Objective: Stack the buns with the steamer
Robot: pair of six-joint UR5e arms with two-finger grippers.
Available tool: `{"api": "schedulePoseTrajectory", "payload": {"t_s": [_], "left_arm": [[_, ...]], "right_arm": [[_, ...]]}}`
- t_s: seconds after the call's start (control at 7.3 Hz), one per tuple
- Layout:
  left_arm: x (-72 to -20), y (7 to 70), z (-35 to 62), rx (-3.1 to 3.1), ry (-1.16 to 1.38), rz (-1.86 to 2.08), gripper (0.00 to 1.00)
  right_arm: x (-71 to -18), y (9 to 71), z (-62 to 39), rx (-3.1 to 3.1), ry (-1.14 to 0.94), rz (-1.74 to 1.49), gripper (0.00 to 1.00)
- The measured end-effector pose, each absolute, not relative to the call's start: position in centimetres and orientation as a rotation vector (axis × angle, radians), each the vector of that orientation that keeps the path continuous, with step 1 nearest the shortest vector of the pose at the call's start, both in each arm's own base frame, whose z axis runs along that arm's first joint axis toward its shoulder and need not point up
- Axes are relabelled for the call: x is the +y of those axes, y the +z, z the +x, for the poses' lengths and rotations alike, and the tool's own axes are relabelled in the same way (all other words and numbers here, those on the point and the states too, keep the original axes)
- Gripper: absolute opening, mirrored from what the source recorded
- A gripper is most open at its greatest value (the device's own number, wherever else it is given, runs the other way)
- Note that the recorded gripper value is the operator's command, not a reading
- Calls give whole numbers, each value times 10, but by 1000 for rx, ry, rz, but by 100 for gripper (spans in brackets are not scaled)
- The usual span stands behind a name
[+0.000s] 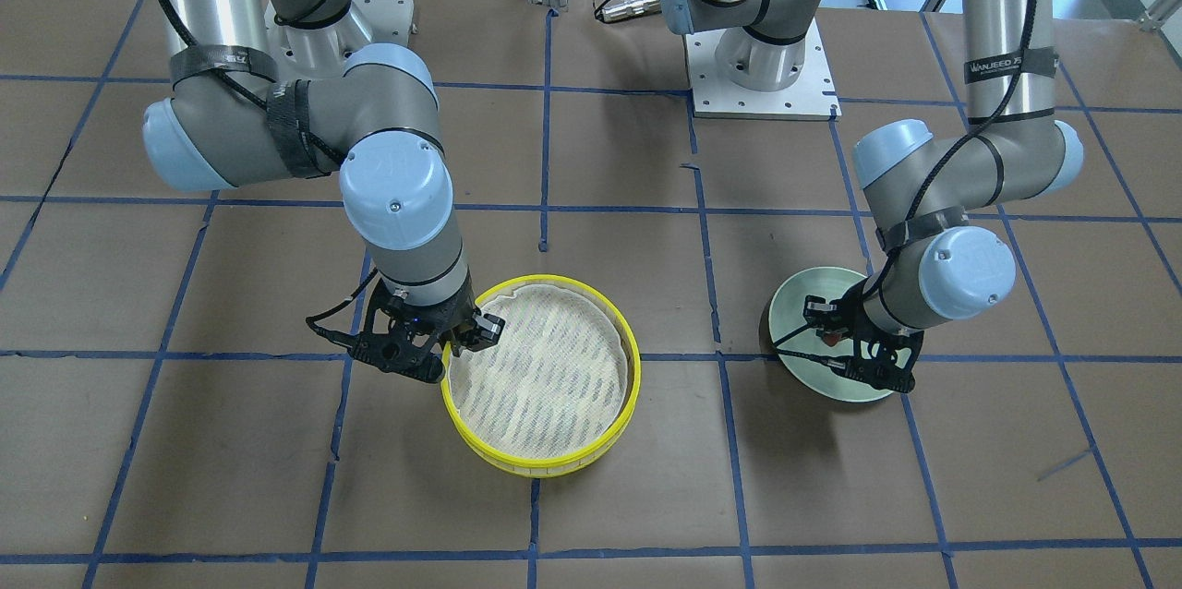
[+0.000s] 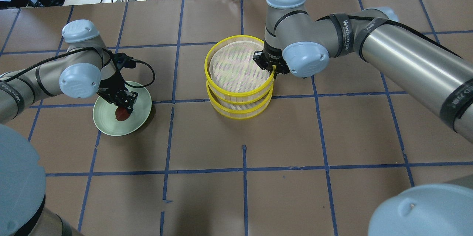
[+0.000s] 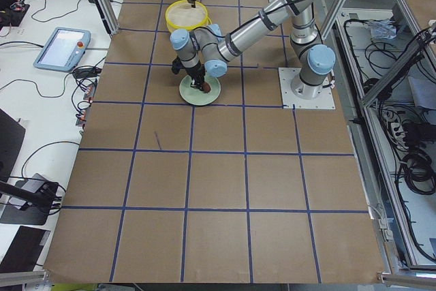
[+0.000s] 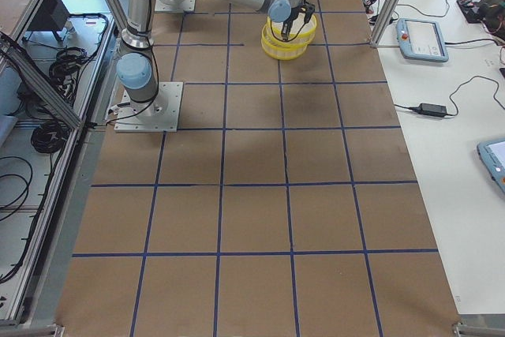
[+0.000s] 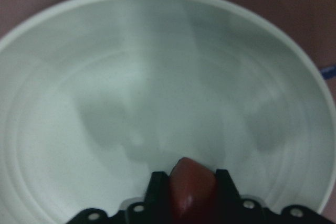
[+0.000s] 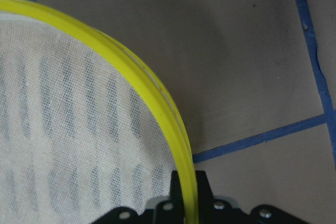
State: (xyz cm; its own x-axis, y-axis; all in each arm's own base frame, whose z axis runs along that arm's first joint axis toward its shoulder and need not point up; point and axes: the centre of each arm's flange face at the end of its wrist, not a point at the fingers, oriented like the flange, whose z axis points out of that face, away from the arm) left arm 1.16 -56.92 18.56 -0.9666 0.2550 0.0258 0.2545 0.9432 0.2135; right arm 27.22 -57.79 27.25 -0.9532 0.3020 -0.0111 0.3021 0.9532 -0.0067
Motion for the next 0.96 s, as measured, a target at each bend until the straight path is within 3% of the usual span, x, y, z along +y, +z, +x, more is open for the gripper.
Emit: {"api": "schedulePoseTrajectory", "payload": {"t_s": [0.41,0.96], "left_arm": [[-613,242,-2,3108,152,412,19],[-634,321,-170,3227,-20,-26,19]], "right_arm": [[-570,275,271,3100,4,492,19],[-559,273,269,3093,26,533,21]]}}
